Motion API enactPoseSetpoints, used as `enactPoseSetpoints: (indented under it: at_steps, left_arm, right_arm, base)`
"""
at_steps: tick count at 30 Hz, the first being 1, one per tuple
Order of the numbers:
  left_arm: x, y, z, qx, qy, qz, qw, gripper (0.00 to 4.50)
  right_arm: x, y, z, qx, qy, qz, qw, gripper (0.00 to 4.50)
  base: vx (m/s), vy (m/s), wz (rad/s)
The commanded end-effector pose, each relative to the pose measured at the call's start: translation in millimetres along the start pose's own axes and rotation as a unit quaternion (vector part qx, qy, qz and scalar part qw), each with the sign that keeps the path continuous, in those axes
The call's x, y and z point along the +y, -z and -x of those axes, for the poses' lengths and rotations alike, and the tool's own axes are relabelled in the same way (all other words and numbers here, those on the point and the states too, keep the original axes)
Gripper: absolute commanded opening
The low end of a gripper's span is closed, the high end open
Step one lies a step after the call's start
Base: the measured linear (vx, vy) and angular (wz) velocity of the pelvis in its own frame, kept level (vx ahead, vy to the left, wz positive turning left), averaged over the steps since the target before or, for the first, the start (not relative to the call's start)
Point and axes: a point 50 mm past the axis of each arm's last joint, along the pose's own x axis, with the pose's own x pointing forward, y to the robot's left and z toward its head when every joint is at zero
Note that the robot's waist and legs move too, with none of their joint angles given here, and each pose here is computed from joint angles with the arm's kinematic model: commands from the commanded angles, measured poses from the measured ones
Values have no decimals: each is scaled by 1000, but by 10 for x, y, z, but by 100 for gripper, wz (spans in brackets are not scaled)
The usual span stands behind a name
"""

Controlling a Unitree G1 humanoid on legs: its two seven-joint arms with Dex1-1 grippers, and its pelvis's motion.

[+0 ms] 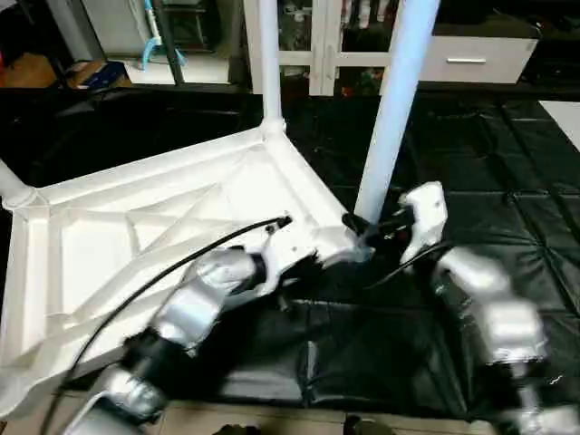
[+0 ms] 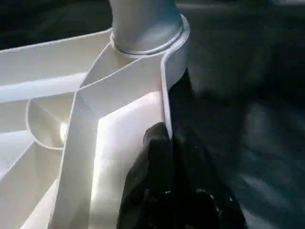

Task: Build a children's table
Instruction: Rotate leg to tighten

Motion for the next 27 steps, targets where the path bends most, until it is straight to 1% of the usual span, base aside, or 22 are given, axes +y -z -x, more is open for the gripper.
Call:
enactPoseSetpoints:
  at_steps: [1,3,5,6,7,9,10,12,13,17,19,20,21,22,25,27]
  left_arm:
    - [-211,154,-27,28,74,11,997,0]
    - [-234,156,19,22,84,17,996,0]
    - [-249,163,88,19,96,19,995,0]
    - [-249,163,88,19,96,19,995,0]
    - [-247,172,131,20,99,19,995,0]
    - [-247,176,147,21,100,20,995,0]
    - [-241,185,190,22,102,22,994,0]
    - [-239,189,203,22,102,23,994,0]
    - [-245,196,229,23,107,25,994,0]
    - [-270,189,263,24,120,28,992,0]
    - [-281,189,272,24,125,28,991,0]
    - [-295,189,279,24,131,30,991,0]
    - [-304,188,280,23,135,30,990,0]
    - [-310,187,281,23,138,31,990,0]
    - [-324,189,284,23,143,33,989,0]
    - [-322,191,286,25,143,33,989,0]
  right_arm:
    - [84,-69,34,6,-84,22,996,315]
    - [94,-95,142,21,-132,44,990,315]
    - [84,-133,256,31,-178,54,982,315]
    - [84,-133,256,31,-178,54,982,315]
    - [83,-147,311,40,-201,58,977,315]
    - [83,-148,331,44,-209,59,975,315]
    - [74,-128,361,55,-221,66,971,315]
    - [72,-118,364,58,-223,68,971,315]
    - [83,-86,364,62,-231,68,969,315]
    - [103,-35,343,66,-242,76,965,315]
    - [112,0,334,74,-249,82,962,315]
    - [118,48,323,84,-255,89,959,315]
    - [118,63,314,86,-255,88,959,315]
    - [117,71,306,86,-254,88,959,290]
    - [119,84,282,86,-257,89,959,279]
    - [121,86,273,87,-262,87,957,246]
  base:
    - [66,-20,12]
    - [71,-21,13]
    - [73,-12,5]
    - [62,-4,1]
    - [62,-4,1]
    - [0,0,0]
    - [0,0,0]
    - [0,0,0]
    - [0,0,0]
    - [0,0,0]
    - [0,0,0]
    - [0,0,0]
    - [0,0,0]
    - [0,0,0]
    - [0,0,0]
    - [0,0,0]
